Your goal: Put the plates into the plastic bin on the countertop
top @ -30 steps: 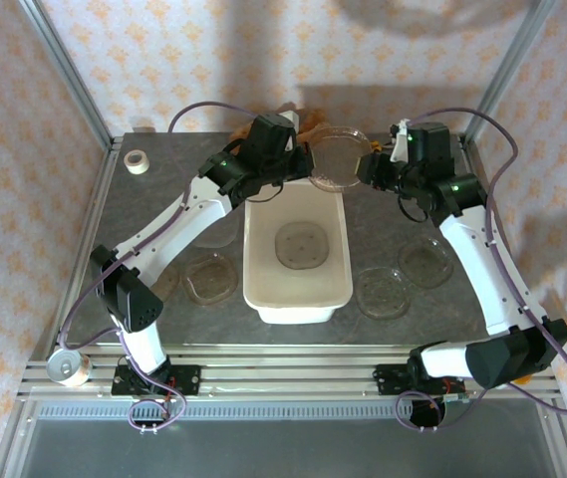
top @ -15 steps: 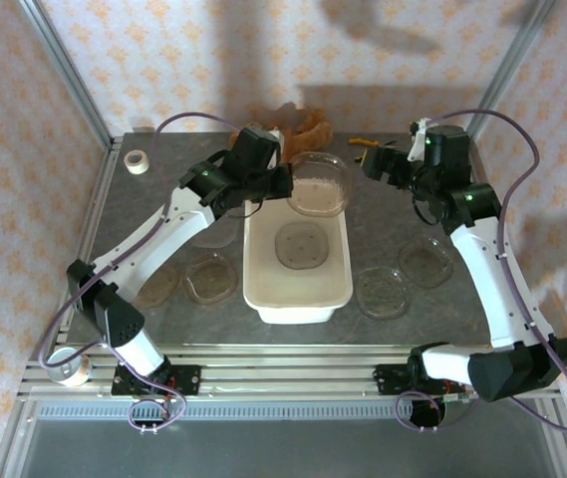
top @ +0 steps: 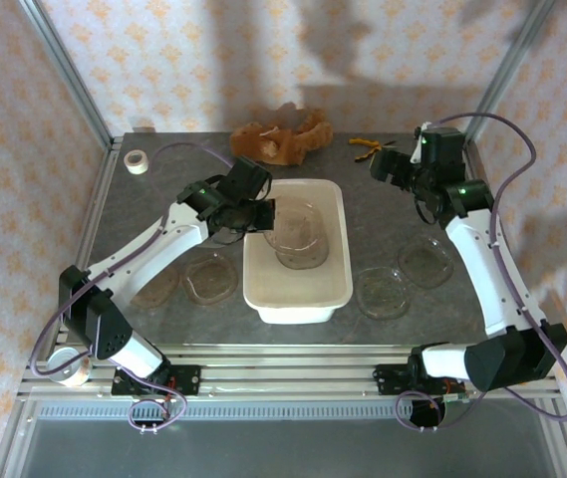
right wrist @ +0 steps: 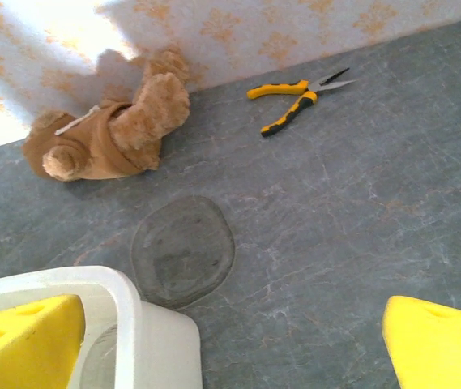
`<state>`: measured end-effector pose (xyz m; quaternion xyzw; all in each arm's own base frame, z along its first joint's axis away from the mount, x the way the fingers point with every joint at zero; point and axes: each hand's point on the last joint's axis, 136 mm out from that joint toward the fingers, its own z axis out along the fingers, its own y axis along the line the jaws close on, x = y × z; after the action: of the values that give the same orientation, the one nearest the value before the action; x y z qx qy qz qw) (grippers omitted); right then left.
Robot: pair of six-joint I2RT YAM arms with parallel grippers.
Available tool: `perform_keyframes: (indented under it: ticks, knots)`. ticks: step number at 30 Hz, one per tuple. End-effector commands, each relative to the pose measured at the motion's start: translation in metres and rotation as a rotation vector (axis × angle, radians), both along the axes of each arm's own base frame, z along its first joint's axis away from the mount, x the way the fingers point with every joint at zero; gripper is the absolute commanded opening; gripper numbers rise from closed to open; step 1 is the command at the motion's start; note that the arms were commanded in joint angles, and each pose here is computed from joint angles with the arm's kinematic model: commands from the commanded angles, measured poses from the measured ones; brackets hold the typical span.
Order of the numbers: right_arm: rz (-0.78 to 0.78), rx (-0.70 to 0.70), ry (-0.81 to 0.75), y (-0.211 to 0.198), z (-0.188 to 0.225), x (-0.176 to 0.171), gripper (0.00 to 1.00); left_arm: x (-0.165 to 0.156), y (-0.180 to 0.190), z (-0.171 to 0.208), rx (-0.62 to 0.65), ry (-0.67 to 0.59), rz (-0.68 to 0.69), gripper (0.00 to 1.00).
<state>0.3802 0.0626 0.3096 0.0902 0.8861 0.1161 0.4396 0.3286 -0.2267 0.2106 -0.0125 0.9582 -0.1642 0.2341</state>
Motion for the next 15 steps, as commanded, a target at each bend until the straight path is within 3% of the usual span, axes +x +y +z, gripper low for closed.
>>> perform_keyframes:
  ticks: [1,15]
  knots:
    - [-0.063,-0.039,-0.005,-0.015,-0.003,0.000,0.94,0.009,0.004,-0.015,0.015,0.011,0.050,0.00]
    - [-0.133,-0.114,0.042,-0.032,-0.024,0.002,0.94,0.039,-0.017,-0.072,0.060,0.093,0.054,0.00]
